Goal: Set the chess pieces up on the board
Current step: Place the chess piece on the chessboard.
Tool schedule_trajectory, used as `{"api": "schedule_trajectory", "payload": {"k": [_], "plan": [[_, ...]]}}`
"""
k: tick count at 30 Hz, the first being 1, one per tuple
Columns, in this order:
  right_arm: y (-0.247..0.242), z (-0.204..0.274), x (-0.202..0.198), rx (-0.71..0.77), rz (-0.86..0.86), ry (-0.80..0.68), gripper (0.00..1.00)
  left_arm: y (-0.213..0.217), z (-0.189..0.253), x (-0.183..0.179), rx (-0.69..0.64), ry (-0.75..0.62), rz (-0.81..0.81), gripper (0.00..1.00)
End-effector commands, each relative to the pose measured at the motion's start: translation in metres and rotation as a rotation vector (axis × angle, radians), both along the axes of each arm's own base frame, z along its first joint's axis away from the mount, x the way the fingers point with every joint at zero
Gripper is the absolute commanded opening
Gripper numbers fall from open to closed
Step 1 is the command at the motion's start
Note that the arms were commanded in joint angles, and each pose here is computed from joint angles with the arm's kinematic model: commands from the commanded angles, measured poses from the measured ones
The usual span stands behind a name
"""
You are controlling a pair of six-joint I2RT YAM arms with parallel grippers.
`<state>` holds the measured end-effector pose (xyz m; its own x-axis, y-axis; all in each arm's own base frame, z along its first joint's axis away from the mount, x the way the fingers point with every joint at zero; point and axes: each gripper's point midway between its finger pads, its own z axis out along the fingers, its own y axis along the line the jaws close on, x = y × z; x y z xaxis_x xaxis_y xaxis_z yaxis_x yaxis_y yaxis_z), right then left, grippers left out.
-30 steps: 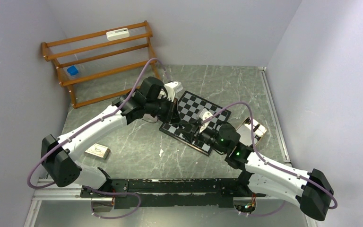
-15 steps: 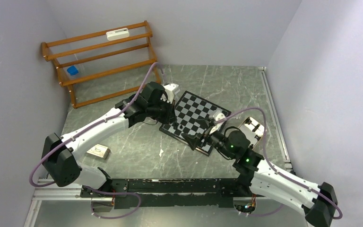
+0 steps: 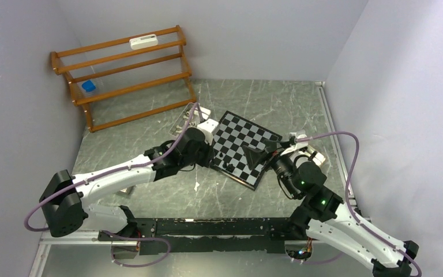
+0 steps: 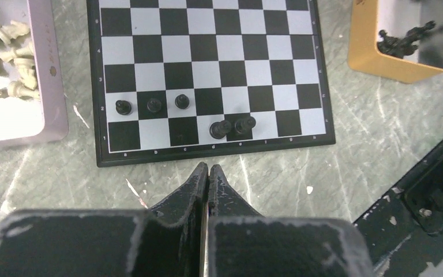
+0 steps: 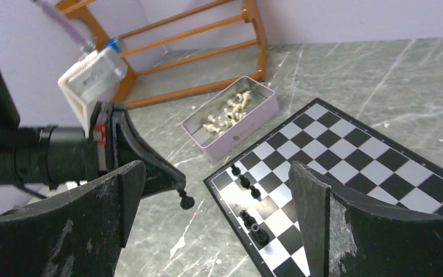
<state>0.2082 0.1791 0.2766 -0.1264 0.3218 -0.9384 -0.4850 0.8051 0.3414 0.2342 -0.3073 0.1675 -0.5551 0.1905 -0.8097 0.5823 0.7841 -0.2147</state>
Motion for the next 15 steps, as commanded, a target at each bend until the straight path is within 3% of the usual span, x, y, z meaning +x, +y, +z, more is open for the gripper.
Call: {"api": "schedule_trajectory", "payload": {"k": [1,15], "plan": [[-0.021,0.003,0.003,0.013,-0.103,0.040,1.00,-0.008,0.007,0.014,-0.050,-0.126,0.090,0.05],[-0.041,0.011,0.002,-0.024,-0.160,0.009,1.00,-0.018,-0.041,0.025,0.028,-0.188,0.131,0.05]]}}
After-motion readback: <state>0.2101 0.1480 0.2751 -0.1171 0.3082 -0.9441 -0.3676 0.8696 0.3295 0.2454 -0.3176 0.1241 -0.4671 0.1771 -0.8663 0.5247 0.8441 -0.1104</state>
